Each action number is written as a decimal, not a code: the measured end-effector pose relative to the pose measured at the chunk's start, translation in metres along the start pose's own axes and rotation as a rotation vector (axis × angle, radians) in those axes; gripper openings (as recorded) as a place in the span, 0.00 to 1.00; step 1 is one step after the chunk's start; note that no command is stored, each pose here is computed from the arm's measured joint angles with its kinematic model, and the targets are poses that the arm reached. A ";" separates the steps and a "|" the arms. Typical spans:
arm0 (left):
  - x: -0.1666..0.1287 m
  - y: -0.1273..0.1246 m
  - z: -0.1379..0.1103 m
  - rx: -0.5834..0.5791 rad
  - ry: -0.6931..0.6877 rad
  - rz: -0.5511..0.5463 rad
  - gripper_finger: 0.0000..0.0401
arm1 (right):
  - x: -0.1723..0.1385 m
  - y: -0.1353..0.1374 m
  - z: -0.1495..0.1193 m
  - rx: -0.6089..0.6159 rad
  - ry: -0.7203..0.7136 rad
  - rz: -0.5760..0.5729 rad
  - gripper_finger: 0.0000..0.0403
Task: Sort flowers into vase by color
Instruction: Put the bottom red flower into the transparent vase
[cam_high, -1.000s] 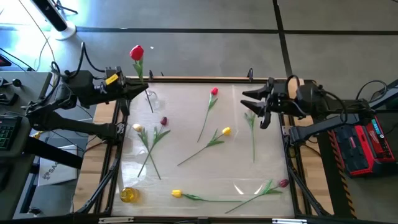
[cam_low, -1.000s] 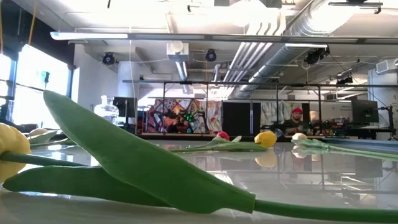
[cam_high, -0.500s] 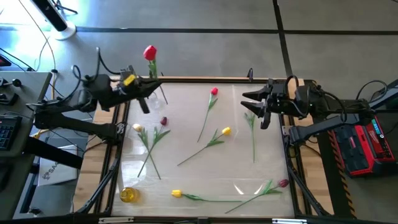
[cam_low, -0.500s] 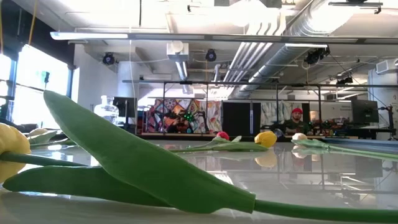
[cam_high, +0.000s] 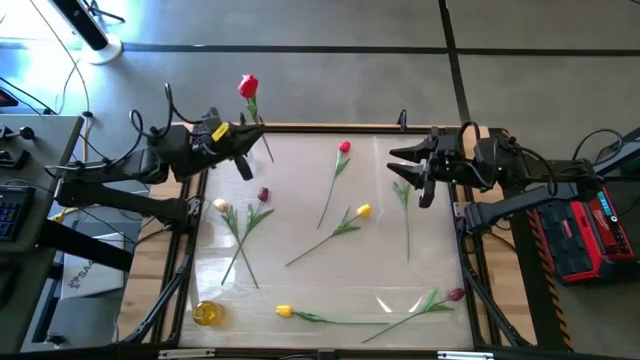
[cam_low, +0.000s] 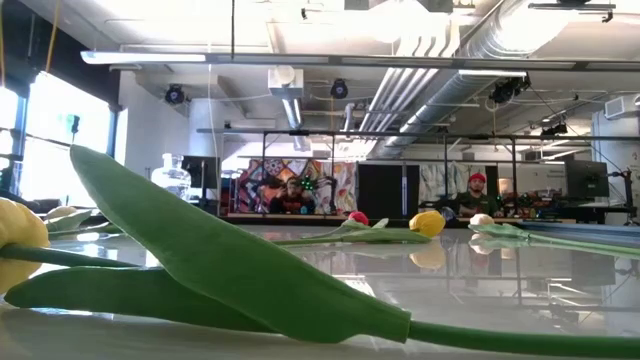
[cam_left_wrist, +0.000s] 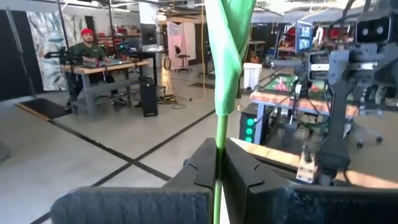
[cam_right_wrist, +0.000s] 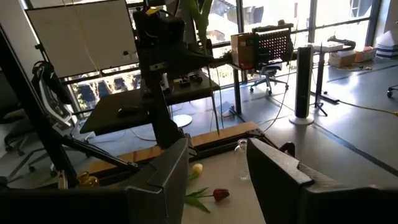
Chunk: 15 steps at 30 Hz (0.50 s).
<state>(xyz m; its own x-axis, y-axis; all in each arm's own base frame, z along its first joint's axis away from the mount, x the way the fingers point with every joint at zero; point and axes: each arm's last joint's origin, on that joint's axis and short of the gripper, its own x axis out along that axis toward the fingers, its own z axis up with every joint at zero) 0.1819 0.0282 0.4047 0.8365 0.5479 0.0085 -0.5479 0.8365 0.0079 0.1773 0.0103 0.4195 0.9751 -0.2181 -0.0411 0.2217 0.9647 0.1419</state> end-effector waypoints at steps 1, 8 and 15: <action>-0.001 0.001 0.000 0.011 0.005 0.001 0.00 | 0.000 0.000 0.000 0.000 0.000 0.000 0.38; -0.025 0.031 0.004 0.019 -0.013 0.108 0.00 | 0.000 0.000 0.000 0.000 0.000 0.000 0.38; -0.041 0.055 -0.025 0.006 -0.012 0.233 0.00 | 0.000 0.000 0.000 0.000 0.000 0.000 0.38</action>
<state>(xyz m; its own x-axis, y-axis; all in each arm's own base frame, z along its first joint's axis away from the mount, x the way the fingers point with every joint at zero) 0.1177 0.0518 0.3798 0.6870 0.7263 0.0227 -0.7266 0.6870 0.0103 0.1772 0.0103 0.4196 0.9752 -0.2177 -0.0409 0.2213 0.9648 0.1419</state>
